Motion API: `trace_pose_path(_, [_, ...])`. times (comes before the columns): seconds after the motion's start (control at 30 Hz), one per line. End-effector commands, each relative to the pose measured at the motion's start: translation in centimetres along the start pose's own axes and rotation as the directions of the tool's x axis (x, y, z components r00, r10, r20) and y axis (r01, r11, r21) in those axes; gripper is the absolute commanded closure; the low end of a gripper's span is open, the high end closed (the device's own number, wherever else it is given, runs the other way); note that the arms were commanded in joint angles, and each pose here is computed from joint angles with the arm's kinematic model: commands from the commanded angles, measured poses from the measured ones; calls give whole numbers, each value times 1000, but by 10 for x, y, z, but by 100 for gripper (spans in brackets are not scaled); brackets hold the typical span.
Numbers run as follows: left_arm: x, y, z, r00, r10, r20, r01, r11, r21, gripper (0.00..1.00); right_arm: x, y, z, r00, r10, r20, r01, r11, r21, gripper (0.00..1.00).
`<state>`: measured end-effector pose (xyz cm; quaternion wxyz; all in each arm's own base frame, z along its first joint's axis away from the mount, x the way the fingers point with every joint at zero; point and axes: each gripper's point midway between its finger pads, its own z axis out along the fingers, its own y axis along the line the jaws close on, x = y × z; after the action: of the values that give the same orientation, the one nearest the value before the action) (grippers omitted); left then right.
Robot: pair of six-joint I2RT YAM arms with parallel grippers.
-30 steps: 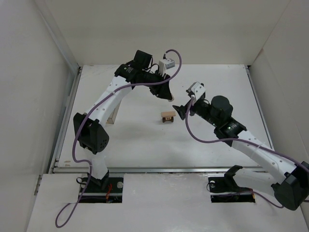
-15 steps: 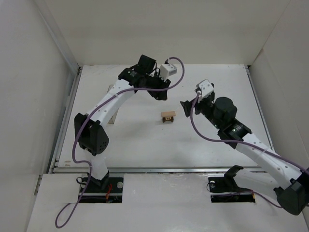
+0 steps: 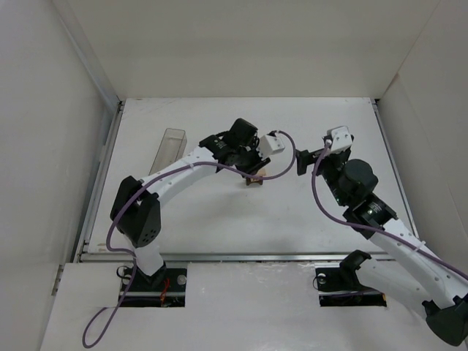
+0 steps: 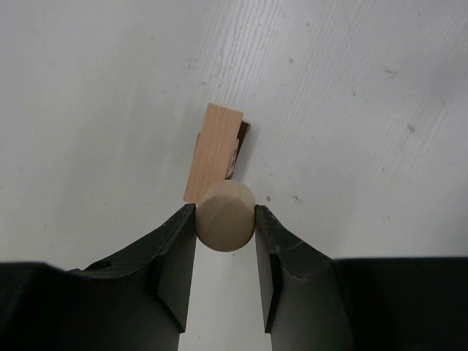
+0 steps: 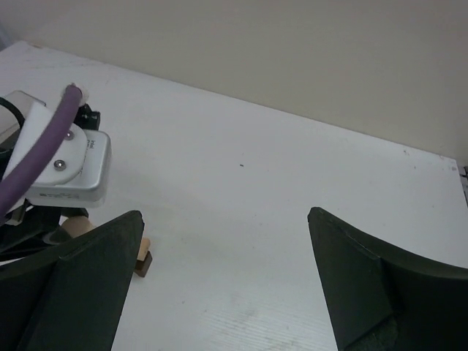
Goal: Build the wood block tower
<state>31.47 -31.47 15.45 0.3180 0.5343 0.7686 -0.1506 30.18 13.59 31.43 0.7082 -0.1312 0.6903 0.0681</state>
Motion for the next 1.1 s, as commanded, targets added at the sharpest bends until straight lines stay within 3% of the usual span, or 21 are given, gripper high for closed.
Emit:
trace_pose_path(0.0, [-40, 12, -26, 986, 94, 139, -81, 992, -101, 100, -4, -4, -4, 999, 34, 16, -35, 999, 18, 0])
trace_pose_path(0.73, [-12, 10, 16, 997, 61, 55, -56, 995, -83, 100, -7, -4, -7, 999, 37, 25, -37, 999, 9, 0])
trace_pose_path(1.07, [-11, 9, 27, 997, 45, 70, -40, 996, -77, 100, -3, -2, -7, 999, 34, 17, -34, 999, 0, 0])
